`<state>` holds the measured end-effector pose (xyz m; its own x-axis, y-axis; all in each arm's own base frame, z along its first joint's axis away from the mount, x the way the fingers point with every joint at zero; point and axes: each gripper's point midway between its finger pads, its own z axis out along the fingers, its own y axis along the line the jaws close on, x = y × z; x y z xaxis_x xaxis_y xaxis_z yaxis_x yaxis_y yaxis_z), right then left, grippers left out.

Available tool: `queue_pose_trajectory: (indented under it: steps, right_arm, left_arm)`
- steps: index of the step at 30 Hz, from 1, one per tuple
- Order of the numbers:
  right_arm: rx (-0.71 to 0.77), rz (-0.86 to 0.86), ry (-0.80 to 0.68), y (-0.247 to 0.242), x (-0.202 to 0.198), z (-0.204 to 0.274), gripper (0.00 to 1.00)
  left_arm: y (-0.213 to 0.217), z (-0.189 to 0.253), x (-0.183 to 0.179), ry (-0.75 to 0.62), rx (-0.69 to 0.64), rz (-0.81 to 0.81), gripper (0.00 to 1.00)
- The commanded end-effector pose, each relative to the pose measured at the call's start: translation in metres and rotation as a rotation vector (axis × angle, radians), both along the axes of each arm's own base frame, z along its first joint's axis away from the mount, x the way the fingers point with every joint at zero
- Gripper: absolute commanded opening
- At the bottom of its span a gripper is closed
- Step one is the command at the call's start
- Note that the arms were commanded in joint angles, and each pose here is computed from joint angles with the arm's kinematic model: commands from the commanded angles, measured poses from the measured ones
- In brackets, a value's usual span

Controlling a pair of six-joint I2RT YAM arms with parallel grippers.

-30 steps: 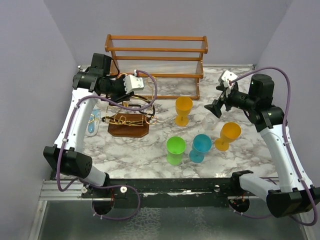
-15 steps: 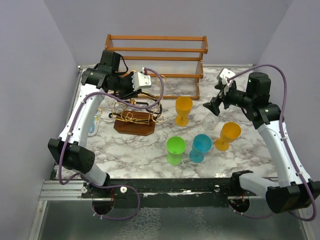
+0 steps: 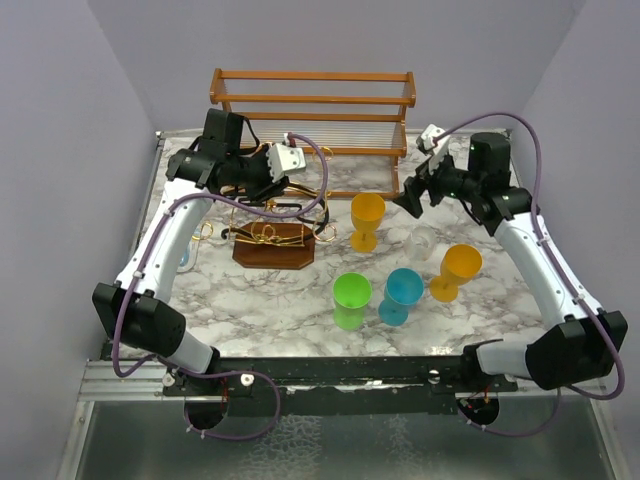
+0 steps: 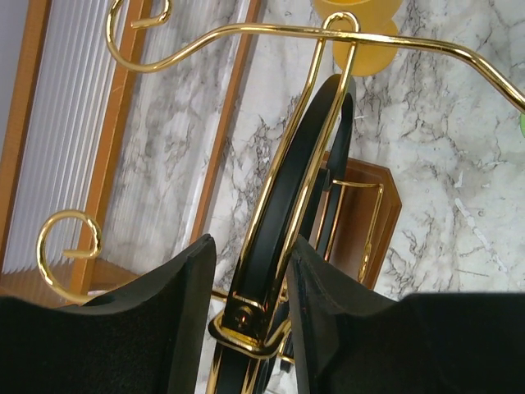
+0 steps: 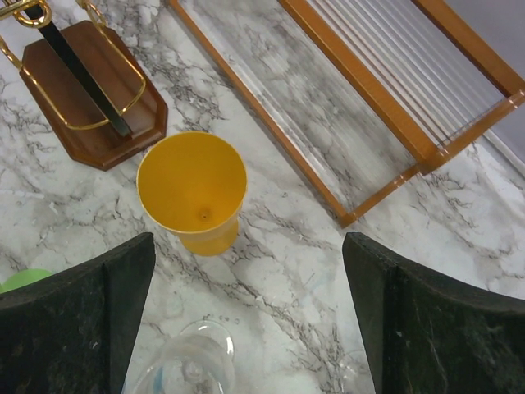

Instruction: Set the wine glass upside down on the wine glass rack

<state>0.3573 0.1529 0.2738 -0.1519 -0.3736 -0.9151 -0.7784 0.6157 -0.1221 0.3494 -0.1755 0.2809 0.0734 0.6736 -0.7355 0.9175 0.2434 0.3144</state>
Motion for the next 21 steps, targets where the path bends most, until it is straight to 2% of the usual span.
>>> queue_pose_trajectory:
  steps: [1,5,10,16,21]
  right_arm:
    - [-0.005,-0.025,-0.051,0.021,0.017,0.01,0.94]
    - [-0.067,-0.065,-0.018,0.038,0.027,-0.006,0.86]
    - [-0.138,-0.107,0.016,0.05,0.041,-0.025,0.8]
    - [-0.211,-0.111,0.09,0.061,0.048,-0.049,0.7]
    - [-0.272,-0.125,0.147,0.065,0.052,-0.068,0.55]
  left_arm:
    - [-0.014,0.013,0.0,-0.05,-0.051,-0.044,0.45]
    - [-0.012,0.028,0.002,-0.091,-0.057,-0.018,0.56]
    - [-0.006,0.046,0.0,-0.132,-0.076,0.034,0.76]
    - [0.005,0.07,-0.001,-0.177,-0.124,0.153,0.86]
    - [0.014,0.087,0.0,-0.177,-0.182,0.277,0.89]
